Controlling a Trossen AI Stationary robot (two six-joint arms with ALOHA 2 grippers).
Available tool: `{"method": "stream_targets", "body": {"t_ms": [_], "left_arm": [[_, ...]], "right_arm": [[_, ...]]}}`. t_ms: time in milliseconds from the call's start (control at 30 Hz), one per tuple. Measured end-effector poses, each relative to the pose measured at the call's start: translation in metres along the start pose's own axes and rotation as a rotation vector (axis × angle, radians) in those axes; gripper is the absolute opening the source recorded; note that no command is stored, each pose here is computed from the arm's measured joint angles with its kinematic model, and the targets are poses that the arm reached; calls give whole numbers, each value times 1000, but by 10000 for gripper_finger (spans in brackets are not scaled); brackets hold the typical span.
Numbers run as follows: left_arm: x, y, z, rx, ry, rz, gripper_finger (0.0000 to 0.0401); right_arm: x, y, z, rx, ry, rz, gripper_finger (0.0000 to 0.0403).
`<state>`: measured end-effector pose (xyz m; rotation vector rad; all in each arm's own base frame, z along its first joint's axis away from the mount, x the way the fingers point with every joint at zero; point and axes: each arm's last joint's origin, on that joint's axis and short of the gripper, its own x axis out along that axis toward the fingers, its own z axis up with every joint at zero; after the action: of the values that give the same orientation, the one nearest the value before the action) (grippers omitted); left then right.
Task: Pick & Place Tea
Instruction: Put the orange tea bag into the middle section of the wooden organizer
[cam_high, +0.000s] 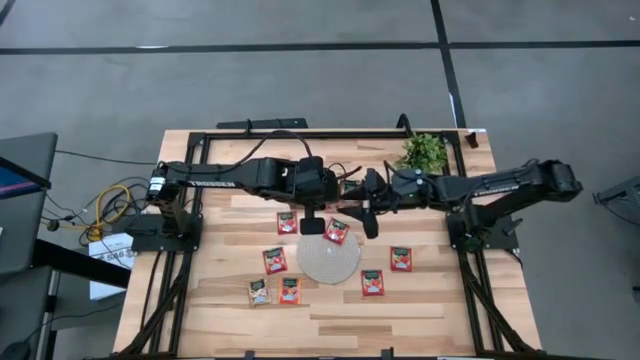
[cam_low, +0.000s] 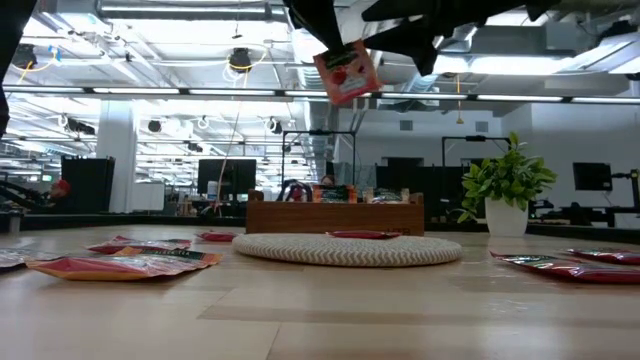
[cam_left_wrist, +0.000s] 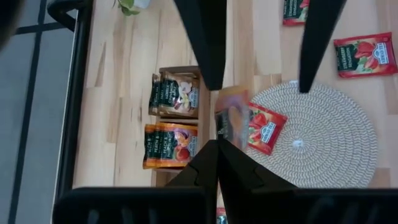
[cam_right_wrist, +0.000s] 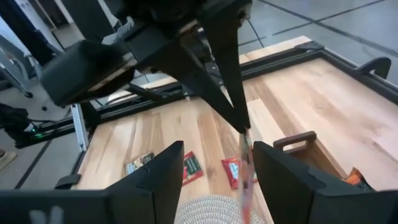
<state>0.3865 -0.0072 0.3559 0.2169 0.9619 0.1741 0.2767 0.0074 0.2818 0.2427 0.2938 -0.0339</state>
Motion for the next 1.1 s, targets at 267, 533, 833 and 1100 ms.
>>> {"method": "stream_targets", "body": {"t_ms": [267, 533, 833, 1100], "left_arm": [[0, 0, 1, 4, -10, 1, 0], [0, 0, 1, 4, -10, 0, 0], [0, 0, 1, 14, -13, 1, 0], [0, 0, 3, 9, -30, -3, 0]], "right_arm": [[4, -5, 2, 5, 1, -16, 183], [4, -9, 0, -8, 34, -36, 183], [3, -13, 0, -13, 45, -50, 180], [3, -21, 2, 0, 48, -38, 165]]}}
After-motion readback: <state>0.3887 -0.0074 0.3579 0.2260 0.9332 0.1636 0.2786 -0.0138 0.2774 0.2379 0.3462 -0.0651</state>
